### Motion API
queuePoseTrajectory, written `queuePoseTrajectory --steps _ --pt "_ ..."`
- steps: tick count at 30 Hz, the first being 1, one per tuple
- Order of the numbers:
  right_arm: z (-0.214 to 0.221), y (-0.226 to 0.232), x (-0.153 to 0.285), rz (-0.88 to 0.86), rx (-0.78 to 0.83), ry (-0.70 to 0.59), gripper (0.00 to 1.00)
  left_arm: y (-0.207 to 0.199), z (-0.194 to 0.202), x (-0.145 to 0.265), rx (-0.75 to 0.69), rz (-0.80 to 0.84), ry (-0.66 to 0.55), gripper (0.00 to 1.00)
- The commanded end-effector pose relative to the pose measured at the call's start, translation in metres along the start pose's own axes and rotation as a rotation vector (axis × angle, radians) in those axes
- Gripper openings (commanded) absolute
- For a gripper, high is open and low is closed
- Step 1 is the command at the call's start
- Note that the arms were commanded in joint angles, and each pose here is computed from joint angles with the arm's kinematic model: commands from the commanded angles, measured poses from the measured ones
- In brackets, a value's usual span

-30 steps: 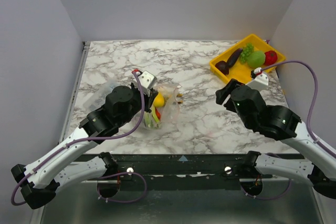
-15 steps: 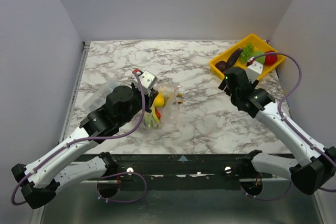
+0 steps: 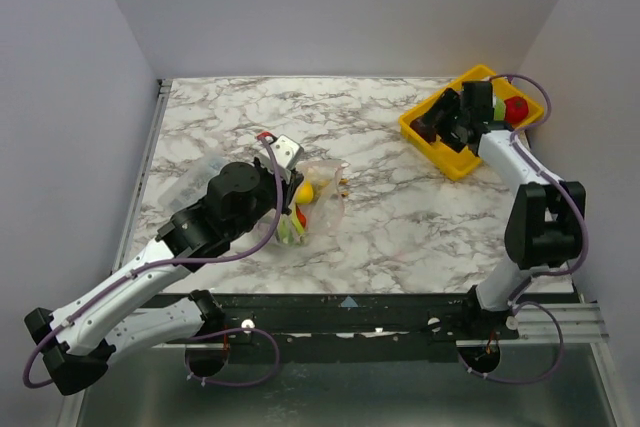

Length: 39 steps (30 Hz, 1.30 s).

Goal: Place the food in the zip-top bag and seal the zipper
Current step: Pick up the fake fruit from the bin.

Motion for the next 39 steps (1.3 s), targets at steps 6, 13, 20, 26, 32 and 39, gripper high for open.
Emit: queuePoseTrajectory --steps 6,13,20,26,32,39 --pt "-0.024 -0.018 -0.066 -0.076 0.020 0.049 0.87 0.001 0.001 -0.010 -0.030 -0.018 0.017 0.00" --pt "0.002 -0.014 -0.089 -0.194 0.074 0.108 0.87 -0.001 0.004 -0.014 -0.029 -0.010 0.034 0.00" --pt "0.013 -0.020 -0.108 -0.194 0.080 0.137 0.88 0.000 0.006 -0.016 -0.036 -0.021 0.044 0.00" --pt "0.011 -0.025 -0.116 -0.158 0.084 0.138 0.85 0.001 0.008 -0.018 -0.036 -0.025 0.051 0.00" --pt "0.012 -0.026 -0.123 -0.152 0.089 0.159 0.68 0.003 0.008 -0.018 -0.037 -0.038 0.050 0.00" --pt "0.001 -0.022 -0.111 -0.149 0.104 0.131 0.44 0.003 0.008 -0.017 -0.038 -0.038 0.047 0.00"
Point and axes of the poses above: each gripper's point midway between its finger pads, its own x axis back along the fingers, its own y axis along the line the jaws close on, z = x × y, the point moved 1 cm from there along x, back along the fingers, and after that the axes turned 6 degrees about x, right-handed, at the moved point
